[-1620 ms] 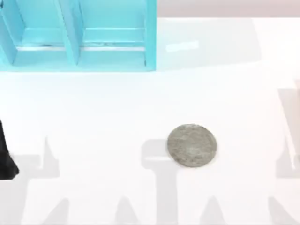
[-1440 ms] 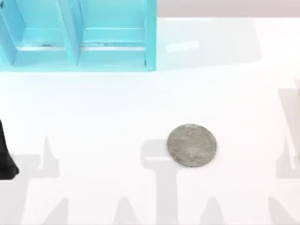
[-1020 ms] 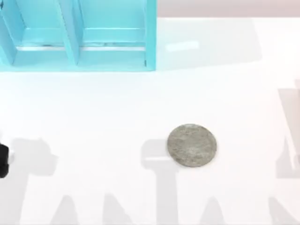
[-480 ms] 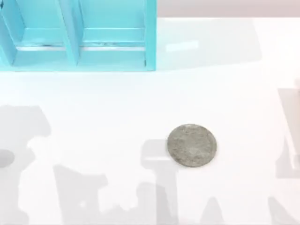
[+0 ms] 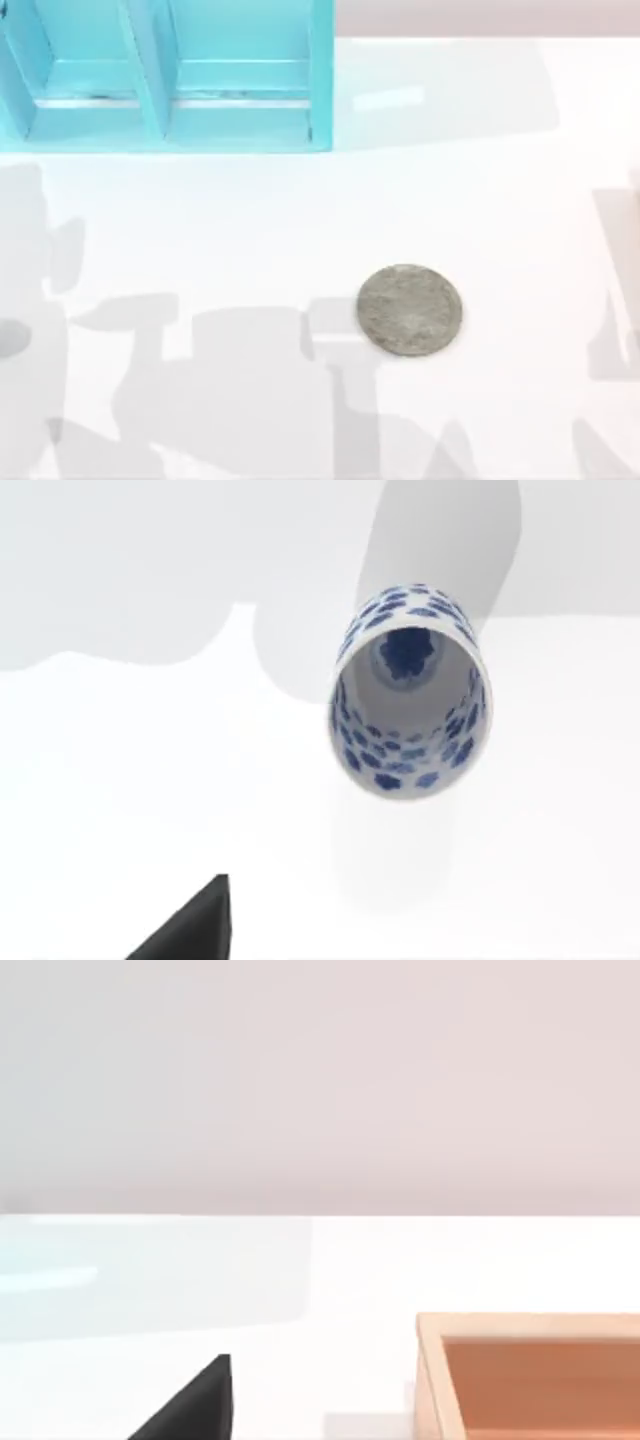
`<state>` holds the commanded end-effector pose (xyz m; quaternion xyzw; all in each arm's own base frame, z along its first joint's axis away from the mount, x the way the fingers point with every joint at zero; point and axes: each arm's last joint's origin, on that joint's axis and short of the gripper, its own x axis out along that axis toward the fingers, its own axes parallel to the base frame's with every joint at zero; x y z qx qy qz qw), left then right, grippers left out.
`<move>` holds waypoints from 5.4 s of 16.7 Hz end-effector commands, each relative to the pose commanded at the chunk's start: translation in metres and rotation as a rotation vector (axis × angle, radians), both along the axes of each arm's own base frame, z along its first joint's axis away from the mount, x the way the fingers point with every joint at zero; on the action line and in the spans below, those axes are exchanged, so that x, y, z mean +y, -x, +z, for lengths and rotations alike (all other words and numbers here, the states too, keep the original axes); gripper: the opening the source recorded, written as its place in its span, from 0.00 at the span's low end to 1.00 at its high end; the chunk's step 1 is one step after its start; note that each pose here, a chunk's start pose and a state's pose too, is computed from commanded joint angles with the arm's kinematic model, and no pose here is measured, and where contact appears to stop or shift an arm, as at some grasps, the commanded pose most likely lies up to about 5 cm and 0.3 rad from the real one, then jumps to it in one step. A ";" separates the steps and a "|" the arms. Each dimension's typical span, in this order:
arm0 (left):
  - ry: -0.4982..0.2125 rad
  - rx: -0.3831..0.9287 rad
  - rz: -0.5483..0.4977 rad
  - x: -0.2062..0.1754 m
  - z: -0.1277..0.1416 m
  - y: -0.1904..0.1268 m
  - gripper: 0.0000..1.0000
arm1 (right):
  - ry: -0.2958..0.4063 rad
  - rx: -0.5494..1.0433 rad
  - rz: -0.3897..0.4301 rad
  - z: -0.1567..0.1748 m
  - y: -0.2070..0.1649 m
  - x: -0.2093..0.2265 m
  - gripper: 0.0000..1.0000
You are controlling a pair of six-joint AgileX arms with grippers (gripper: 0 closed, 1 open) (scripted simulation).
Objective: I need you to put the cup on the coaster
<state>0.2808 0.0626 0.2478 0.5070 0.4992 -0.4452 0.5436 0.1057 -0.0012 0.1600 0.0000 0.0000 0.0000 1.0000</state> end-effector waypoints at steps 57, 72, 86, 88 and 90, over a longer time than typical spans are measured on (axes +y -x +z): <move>0.026 0.127 0.124 -0.048 -0.091 -0.094 0.00 | 0.000 0.000 0.000 0.000 0.000 0.000 1.00; -0.026 0.147 1.194 -0.351 -0.074 -0.120 0.00 | 0.000 0.000 0.000 0.000 0.000 0.000 1.00; 0.095 0.074 1.461 -0.427 -0.040 -0.060 0.00 | 0.000 0.000 0.000 0.000 0.000 0.000 1.00; 0.102 0.073 1.459 -0.428 -0.040 -0.060 0.00 | 0.000 0.000 0.000 0.000 0.000 0.000 1.00; 0.114 0.073 1.452 -0.430 -0.044 -0.061 0.00 | 0.000 0.000 0.000 0.000 0.000 0.000 1.00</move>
